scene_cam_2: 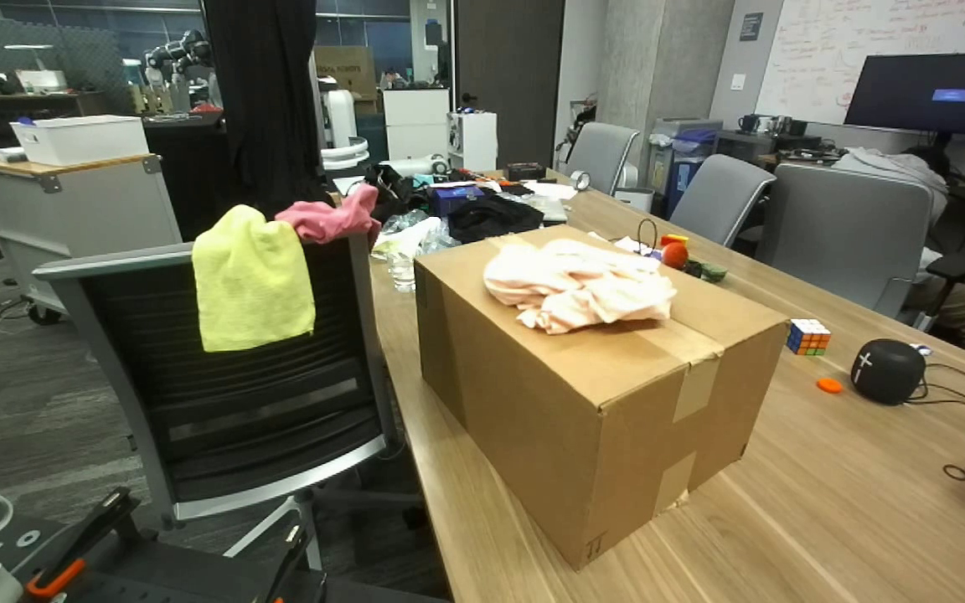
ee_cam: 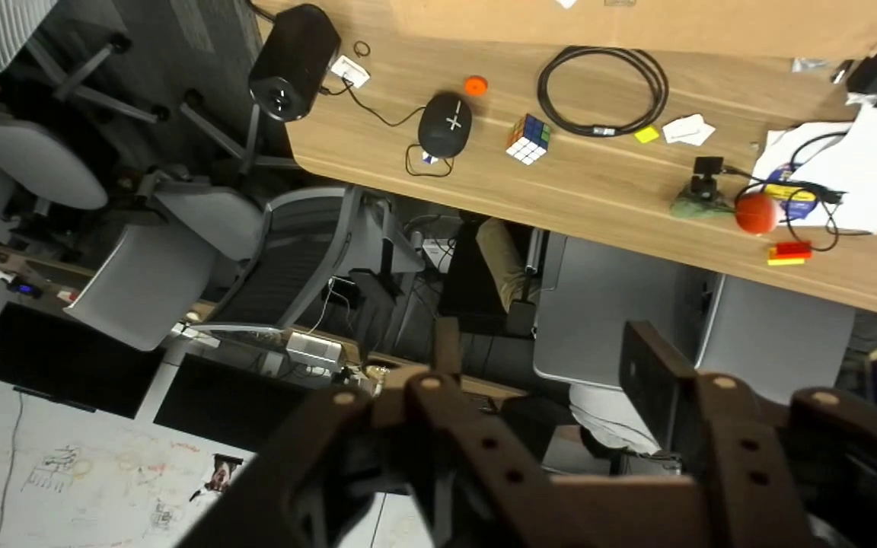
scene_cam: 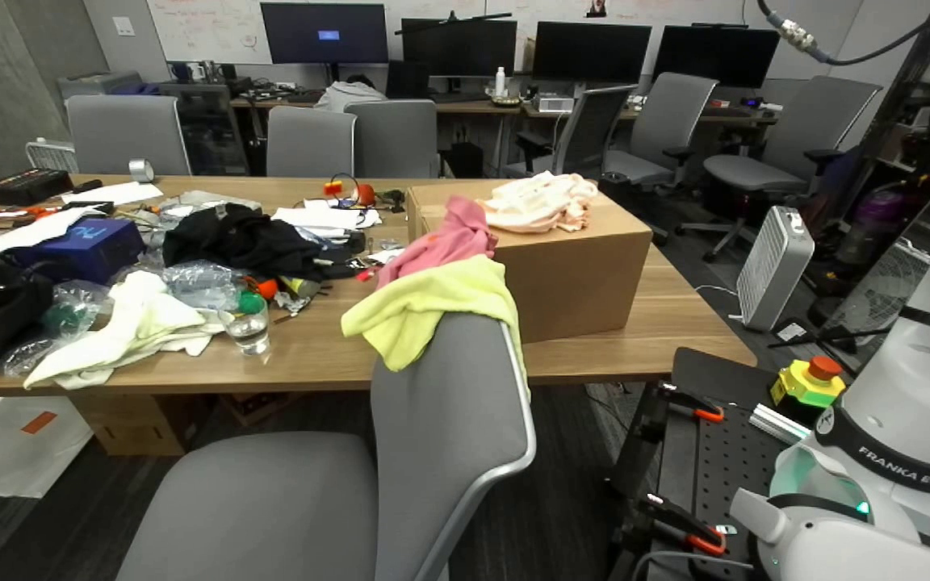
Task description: Remove all the clothes from the chair and put them on top of the box
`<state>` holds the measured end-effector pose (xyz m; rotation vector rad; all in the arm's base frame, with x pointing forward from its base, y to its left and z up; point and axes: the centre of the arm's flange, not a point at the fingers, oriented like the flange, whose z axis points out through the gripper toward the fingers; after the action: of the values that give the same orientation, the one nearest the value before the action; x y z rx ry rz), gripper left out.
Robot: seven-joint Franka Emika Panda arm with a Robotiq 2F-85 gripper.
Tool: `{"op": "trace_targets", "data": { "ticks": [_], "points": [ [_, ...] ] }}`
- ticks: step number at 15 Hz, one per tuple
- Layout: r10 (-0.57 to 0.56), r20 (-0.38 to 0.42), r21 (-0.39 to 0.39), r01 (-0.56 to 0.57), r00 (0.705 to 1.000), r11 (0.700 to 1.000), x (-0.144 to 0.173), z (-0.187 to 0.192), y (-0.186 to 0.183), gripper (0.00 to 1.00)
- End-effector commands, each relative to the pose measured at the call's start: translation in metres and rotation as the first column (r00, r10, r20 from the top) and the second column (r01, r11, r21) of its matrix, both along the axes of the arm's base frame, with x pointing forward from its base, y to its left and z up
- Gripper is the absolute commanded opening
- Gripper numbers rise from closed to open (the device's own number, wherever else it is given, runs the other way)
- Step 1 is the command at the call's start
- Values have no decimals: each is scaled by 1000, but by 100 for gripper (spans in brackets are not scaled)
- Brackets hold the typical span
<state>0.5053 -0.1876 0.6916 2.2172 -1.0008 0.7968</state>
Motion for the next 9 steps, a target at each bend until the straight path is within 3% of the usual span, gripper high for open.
{"op": "trace_targets", "data": {
  "ticks": [1,2,5,9],
  "points": [
    [45,-51,-6,-45,998,999,-4,-1,20,91],
    [85,-83,-1,-85,993,996,-8,-7,33,98],
    [215,-188,68,-205,958,976,-14,-23,76,100],
    [388,-291,198,-341,875,919,-34,-46,138,100]
  ]
}}
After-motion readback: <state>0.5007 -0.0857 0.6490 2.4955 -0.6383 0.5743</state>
